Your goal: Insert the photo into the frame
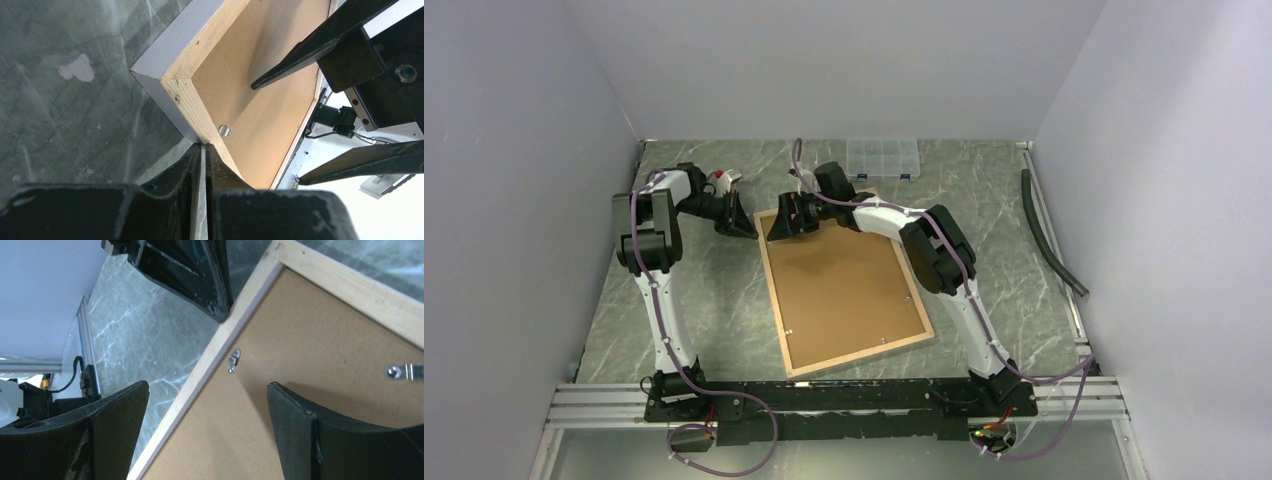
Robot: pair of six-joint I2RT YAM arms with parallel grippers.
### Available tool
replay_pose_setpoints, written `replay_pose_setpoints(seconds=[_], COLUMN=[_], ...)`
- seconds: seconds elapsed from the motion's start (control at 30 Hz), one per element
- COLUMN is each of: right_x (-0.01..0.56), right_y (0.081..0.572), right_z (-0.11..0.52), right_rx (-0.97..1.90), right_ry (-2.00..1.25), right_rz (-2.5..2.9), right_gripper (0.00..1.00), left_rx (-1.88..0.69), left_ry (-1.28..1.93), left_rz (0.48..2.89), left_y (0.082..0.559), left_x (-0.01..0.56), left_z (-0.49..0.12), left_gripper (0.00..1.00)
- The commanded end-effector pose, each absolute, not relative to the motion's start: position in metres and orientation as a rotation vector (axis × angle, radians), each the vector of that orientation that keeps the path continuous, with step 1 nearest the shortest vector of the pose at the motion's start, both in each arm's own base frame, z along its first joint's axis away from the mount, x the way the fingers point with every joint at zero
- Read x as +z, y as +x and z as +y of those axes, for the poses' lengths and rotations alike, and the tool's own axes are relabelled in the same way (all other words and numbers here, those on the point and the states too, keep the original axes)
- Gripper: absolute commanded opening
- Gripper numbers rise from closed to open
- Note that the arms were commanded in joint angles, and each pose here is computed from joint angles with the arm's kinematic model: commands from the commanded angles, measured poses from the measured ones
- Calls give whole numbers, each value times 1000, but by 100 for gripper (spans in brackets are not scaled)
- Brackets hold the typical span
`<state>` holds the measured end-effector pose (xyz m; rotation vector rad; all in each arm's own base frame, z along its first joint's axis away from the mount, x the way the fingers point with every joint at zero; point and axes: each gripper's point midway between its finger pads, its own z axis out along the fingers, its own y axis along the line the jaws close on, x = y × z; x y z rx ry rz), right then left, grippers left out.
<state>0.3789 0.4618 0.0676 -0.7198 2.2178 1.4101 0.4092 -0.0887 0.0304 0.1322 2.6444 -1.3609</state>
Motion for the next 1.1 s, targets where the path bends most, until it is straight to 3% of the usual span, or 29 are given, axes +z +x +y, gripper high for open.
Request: replay_pose_setpoints(seconds=[0.0,0.53,1.07], right_x=[91,65,63], right_y=[385,384,347], right_z=[485,502,502], right_rx=[1474,1477,1519], right_ry=[-772,-770,-839], right_rz=[2083,2120,2154], right_gripper=[91,89,85], left_rx=[-1326,-1320,-1309], left_ry=[165,180,172], left_rz=[2643,2657,2664], left_y=[416,413,412], left_x=[28,22,16], left_z=[-91,-95,-96], left_gripper=[13,10,8])
